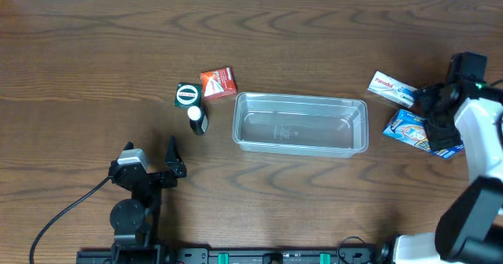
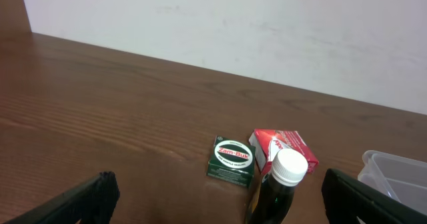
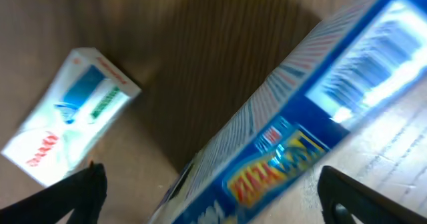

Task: Pack container
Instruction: 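Reach the right gripper to the blue-and-white box and grasp it, then lift the blue box with the right gripper over the clear container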

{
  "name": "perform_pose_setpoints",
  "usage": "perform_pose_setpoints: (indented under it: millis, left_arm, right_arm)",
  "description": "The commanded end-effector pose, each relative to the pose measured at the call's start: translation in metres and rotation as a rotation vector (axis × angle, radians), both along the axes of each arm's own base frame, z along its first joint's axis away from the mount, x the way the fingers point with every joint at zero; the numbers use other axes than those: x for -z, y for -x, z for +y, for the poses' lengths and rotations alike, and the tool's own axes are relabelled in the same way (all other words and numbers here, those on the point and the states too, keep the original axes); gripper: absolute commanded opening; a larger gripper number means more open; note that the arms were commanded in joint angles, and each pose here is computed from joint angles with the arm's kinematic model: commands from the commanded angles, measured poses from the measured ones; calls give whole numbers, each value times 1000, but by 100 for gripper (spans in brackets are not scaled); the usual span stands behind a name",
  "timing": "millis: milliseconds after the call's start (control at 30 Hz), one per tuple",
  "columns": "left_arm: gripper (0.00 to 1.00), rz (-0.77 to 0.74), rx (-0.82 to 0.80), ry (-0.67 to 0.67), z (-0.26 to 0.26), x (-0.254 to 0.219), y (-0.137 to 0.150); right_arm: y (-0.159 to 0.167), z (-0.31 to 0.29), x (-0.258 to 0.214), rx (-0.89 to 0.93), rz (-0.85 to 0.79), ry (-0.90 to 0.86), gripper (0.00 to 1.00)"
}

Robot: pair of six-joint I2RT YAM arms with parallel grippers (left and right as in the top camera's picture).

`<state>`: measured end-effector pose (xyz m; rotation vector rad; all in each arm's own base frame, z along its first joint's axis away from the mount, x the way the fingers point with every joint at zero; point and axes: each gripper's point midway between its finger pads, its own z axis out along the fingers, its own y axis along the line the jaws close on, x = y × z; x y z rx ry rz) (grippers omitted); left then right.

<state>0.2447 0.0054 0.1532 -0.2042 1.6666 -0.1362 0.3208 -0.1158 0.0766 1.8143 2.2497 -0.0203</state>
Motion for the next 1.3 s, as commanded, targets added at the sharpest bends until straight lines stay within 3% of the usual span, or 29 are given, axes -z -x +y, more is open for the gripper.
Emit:
perform_pose_setpoints:
  millis: [0, 133, 233, 500, 867, 1100, 1267]
  left_arm:
    - [98, 50, -12, -18, 3, 17, 1]
    - [98, 51, -12, -18, 3, 17, 1]
    - [98, 51, -12, -18, 3, 17, 1]
    - [98, 50, -12, -18, 3, 17, 1]
    - [98, 51, -12, -18, 3, 17, 1]
    - [98, 51, -12, -18, 3, 17, 1]
    - [98, 50, -12, -18, 3, 17, 1]
  right_arm:
    - [1, 3, 20, -40, 47, -36, 91]
    - [3, 5, 34, -108, 95, -45, 61]
    - [3, 5, 36, -206, 115, -32, 44]
    - [5, 5, 36, -378, 143, -5, 18]
    - [5, 5, -6, -533, 74, 71, 18]
    - [3, 24, -84, -625, -177, 139, 20]
    - [8, 67, -143, -744, -437, 94, 20]
